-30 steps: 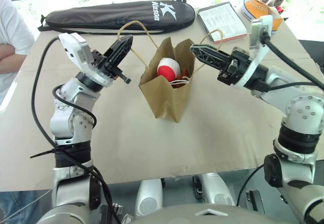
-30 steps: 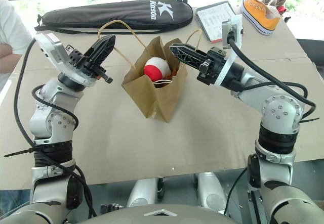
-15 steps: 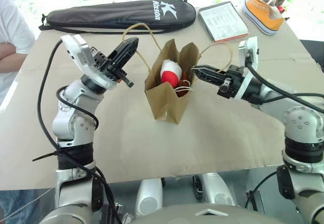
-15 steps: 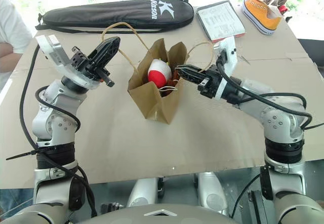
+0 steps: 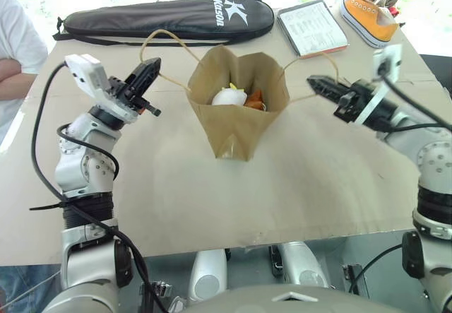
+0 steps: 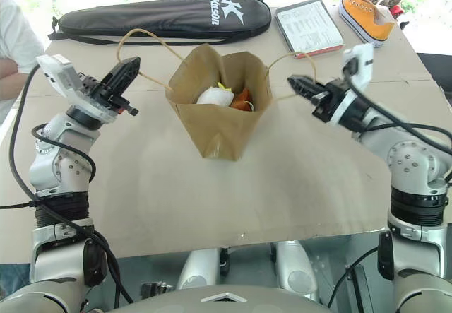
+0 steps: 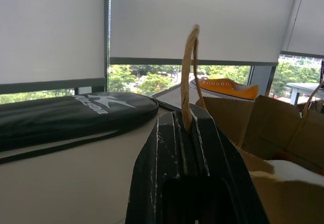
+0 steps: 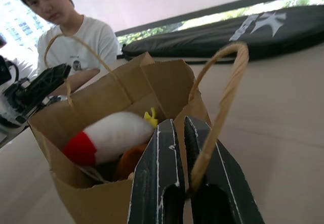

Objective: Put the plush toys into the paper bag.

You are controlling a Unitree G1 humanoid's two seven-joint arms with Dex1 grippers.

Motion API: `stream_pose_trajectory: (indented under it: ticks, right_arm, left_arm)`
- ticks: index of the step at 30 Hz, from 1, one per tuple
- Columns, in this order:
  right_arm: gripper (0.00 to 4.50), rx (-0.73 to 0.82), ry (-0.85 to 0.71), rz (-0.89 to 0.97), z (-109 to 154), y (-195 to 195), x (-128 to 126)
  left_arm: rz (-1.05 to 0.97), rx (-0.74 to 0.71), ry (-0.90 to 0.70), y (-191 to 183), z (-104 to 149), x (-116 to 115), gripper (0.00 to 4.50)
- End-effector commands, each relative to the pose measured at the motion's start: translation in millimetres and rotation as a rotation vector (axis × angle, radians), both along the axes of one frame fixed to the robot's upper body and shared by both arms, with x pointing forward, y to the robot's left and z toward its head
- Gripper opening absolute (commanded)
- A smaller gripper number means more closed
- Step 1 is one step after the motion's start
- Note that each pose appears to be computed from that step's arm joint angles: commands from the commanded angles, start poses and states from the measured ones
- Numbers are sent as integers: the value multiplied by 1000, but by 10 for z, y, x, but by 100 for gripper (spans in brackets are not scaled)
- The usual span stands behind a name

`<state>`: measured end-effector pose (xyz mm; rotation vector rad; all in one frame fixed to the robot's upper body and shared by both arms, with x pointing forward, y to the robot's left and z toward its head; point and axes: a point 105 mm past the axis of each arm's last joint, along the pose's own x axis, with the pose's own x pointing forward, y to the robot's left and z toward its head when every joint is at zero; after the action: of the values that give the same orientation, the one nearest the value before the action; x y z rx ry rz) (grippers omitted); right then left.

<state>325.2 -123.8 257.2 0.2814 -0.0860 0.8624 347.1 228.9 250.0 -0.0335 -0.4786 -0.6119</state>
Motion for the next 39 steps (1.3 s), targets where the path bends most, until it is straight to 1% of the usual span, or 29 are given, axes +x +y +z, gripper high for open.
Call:
stream_pose_trajectory:
  ticks: [1, 2, 3, 4, 8, 10, 11, 13, 14, 15, 16, 17, 18, 20, 21, 23, 25, 26, 27, 28, 30, 33, 34, 37, 39]
  right_arm:
    - [4, -34, -120, 79, 216, 203, -179]
    - [4, -92, -90, 85, 34, 256, -165]
    - [4, -104, -58, 95, -89, 289, -164]
    - [4, -107, -49, 99, -141, 311, -168]
    - [4, -105, -104, 112, -36, 372, -233]
    - [4, -137, -110, 108, -60, 378, -221]
    - [27, -157, -119, 119, -70, 384, -233]
    - [78, -151, -137, 164, -27, 392, -311]
    - [115, -148, -140, 166, -12, 385, -325]
    - [159, -179, -130, 180, -47, 335, -376]
    - [181, -211, -122, 194, -84, 292, -424]
    - [181, -229, -110, 212, -112, 251, -474]
    - [181, -237, -102, 222, -128, 228, -505]
    - [181, -257, -81, 217, -186, 196, -506]
    - [181, -285, -69, 205, -250, 195, -473]
    - [181, -360, -53, 172, -413, 218, -372]
    - [127, -400, -53, 140, -540, 284, -223]
    - [103, -409, -58, 126, -584, 326, -139]
    - [40, -432, -67, 112, -636, 371, -47]
    - [2, -469, -81, 100, -700, 419, 46]
    - [2, -539, -117, 58, -814, 526, 266]
    - [2, -536, -160, 40, -835, 775, 521]
    - [2, -524, -178, 62, -820, 868, 548]
    - [2, -456, -204, 159, -755, 1132, 512]
    - [2, -435, -216, 229, -764, 1319, 460]
  left_arm:
    - [-56, 25, -141, -163, 329, -116, 0]
    - [-65, 74, -99, -224, 207, -82, 0]
    - [-74, 102, -75, -275, 119, -70, 0]
    - [-94, 97, -68, -319, 91, -80, 0]
    - [-116, 103, -96, -389, 167, -107, 0]
    - [-110, 97, -90, -378, 191, -81, 0]
    - [-128, 106, -80, -389, 180, -83, 0]
    - [-177, 115, -61, -380, 169, -119, 0]
    - [-193, 112, -59, -369, 176, -139, 0]
    - [-208, 88, -17, -319, 167, -183, 35]
    - [-220, 66, 24, -278, 153, -222, 69]
    - [-226, 60, 71, -238, 116, -263, 99]
    - [-229, 53, 103, -205, 93, -300, 139]
    - [-224, 17, 161, -127, 66, -355, 216]
    - [-220, 23, 192, -101, 27, -382, 244]
    - [-220, 28, 249, -64, -59, -440, 342]
    - [-222, 79, 315, -65, -223, -511, 434]
    - [-246, 99, 338, -102, -294, -567, 448]
    - [-254, 101, 353, -144, -345, -597, 450]
    - [-248, 108, 361, -191, -392, -606, 450]
    - [-213, 128, 382, -283, -506, -592, 450]
    - [-128, 145, 380, -413, -613, -518, 450]
    - [-118, 145, 375, -462, -626, -505, 450]
    - [-110, 145, 362, -564, -629, -483, 450]
    - [-86, 166, 343, -618, -626, -449, 450]
